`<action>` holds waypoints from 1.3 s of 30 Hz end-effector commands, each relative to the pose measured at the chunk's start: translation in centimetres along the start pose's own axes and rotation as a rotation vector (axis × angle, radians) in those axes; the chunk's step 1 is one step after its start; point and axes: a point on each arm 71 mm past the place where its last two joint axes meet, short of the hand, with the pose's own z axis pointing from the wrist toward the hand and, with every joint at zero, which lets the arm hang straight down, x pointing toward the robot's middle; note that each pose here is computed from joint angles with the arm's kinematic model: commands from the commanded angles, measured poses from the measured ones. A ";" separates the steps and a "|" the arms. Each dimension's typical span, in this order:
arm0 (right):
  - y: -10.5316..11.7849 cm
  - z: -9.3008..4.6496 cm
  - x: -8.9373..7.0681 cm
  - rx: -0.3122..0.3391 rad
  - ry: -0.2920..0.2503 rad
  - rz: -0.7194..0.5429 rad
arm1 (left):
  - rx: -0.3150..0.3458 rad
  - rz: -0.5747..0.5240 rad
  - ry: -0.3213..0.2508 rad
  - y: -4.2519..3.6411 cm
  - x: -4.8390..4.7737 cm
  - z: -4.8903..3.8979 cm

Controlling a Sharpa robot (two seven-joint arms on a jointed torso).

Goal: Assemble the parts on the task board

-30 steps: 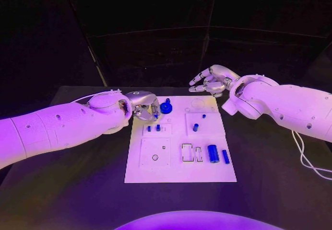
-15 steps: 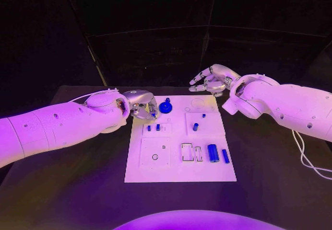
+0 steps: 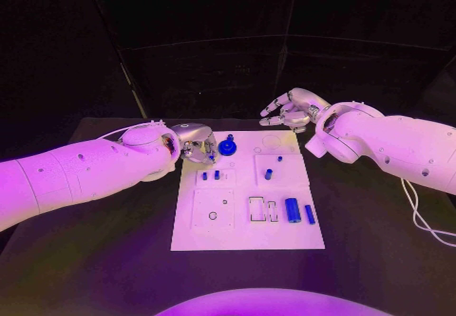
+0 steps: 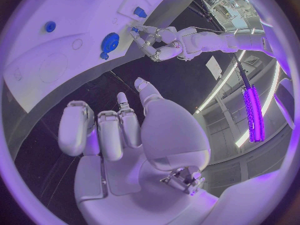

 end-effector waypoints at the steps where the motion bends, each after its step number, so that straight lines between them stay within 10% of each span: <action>1: 0.2 0.0 -0.1 -0.012 0.000 -0.001 | -0.001 -0.014 0.023 -0.07 0.10 0.09; 39: 0.2 0.1 0.0 -0.013 0.001 -0.001 | -0.010 -0.013 0.083 -0.50 0.73 0.77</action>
